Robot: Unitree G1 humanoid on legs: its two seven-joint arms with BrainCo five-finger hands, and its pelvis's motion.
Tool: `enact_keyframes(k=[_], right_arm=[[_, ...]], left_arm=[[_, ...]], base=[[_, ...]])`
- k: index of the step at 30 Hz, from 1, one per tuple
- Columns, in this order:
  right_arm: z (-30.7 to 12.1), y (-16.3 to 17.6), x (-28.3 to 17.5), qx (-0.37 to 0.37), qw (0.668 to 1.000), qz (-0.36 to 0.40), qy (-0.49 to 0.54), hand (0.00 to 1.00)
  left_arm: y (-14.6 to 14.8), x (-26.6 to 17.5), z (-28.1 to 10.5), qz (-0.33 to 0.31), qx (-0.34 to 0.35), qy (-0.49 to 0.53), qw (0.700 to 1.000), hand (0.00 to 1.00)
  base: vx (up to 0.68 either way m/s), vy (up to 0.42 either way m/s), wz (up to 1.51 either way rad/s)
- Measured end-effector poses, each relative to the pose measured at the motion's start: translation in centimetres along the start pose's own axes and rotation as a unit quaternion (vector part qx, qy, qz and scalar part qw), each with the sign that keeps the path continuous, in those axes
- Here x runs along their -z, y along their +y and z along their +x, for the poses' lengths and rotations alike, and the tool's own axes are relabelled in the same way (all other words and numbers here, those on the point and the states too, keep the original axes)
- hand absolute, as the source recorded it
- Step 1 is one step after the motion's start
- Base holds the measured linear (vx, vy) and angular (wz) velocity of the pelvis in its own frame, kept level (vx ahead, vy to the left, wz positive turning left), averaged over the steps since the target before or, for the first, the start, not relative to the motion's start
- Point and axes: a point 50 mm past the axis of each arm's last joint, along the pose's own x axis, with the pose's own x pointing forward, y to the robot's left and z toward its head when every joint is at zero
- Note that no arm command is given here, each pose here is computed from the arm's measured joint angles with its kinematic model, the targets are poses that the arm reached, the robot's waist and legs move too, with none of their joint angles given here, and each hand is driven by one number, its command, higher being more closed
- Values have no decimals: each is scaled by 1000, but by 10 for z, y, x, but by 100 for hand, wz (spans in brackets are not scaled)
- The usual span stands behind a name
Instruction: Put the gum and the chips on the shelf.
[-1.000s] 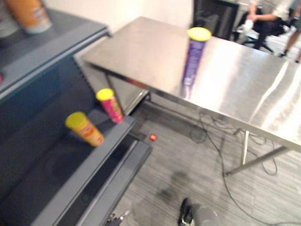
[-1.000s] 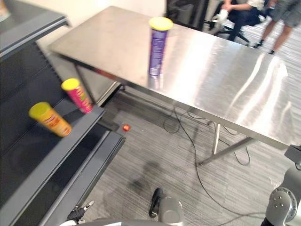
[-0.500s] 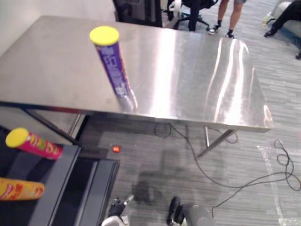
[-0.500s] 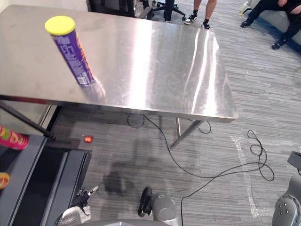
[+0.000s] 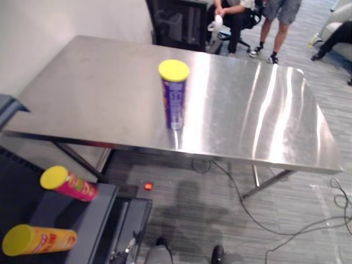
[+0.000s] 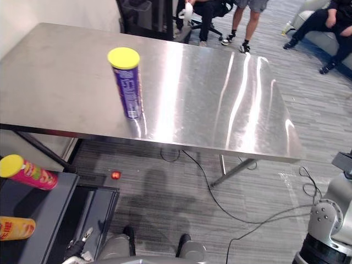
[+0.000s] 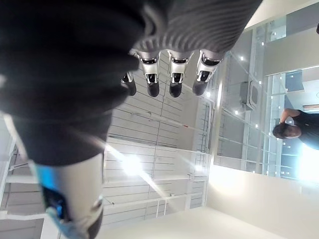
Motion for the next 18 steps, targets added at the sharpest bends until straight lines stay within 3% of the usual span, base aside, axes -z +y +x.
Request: enact_keyframes(k=[11,18], right_arm=[[-34,-1,58,29,985,56,160,0],[-48,19,90,-32,963,85,253,0]], left_arm=[[1,-4,-1,39,25,-8,999,0],[-2,-5,-1,66,49,-11,997,0]], base=[[45,-7,1],[51,8,11]])
